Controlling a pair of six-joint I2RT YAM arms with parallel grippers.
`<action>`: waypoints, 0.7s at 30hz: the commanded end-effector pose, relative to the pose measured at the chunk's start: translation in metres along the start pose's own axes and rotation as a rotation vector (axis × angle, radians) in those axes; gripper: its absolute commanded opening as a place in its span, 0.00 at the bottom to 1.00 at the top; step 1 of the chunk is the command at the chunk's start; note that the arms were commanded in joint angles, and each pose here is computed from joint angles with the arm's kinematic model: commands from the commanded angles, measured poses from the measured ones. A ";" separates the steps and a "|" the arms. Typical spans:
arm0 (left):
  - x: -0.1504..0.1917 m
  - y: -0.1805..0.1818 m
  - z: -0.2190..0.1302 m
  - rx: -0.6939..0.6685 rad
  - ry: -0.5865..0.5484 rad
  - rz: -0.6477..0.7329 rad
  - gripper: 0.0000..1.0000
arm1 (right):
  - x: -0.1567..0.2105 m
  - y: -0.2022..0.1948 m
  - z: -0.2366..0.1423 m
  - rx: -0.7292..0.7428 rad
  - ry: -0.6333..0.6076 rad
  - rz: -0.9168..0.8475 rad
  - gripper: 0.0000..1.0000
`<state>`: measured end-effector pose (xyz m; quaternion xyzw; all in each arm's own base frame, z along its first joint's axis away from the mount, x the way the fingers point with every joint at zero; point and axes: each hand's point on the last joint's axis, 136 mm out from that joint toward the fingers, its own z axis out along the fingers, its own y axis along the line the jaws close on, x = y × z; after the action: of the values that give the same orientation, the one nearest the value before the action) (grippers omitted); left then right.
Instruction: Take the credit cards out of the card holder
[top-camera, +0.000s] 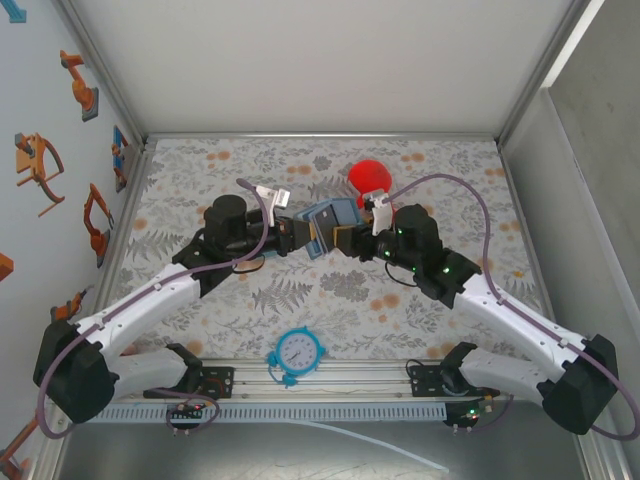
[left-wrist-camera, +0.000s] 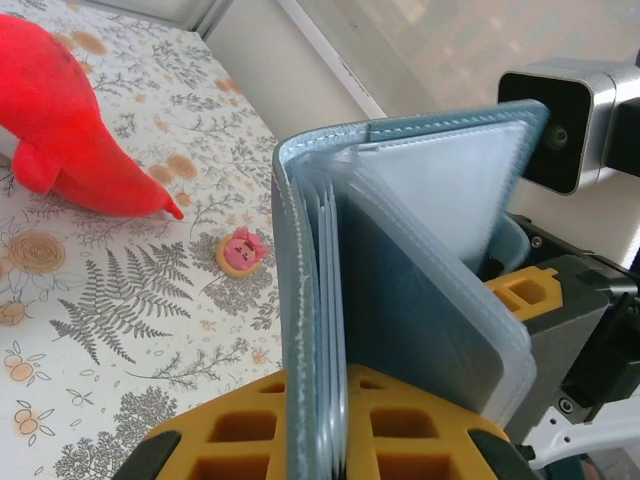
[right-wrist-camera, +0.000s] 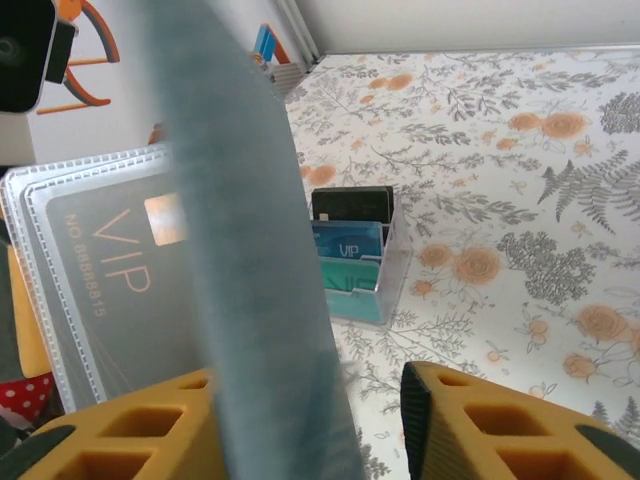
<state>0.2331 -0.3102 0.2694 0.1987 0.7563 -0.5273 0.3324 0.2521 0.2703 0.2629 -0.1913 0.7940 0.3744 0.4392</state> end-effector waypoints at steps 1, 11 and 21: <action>-0.007 -0.019 -0.007 0.075 -0.025 0.037 0.00 | -0.006 -0.006 0.000 0.021 -0.036 0.018 0.27; -0.006 -0.015 -0.006 0.072 -0.014 0.003 0.31 | -0.011 -0.010 -0.005 0.037 -0.075 0.063 0.00; -0.003 -0.024 -0.006 0.141 -0.003 -0.025 0.72 | -0.014 -0.019 -0.017 0.076 -0.134 0.117 0.00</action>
<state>0.2259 -0.3122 0.2734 0.1953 0.7454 -0.5580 0.3082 0.2578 0.2508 0.2525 -0.1279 0.8066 0.3673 0.4451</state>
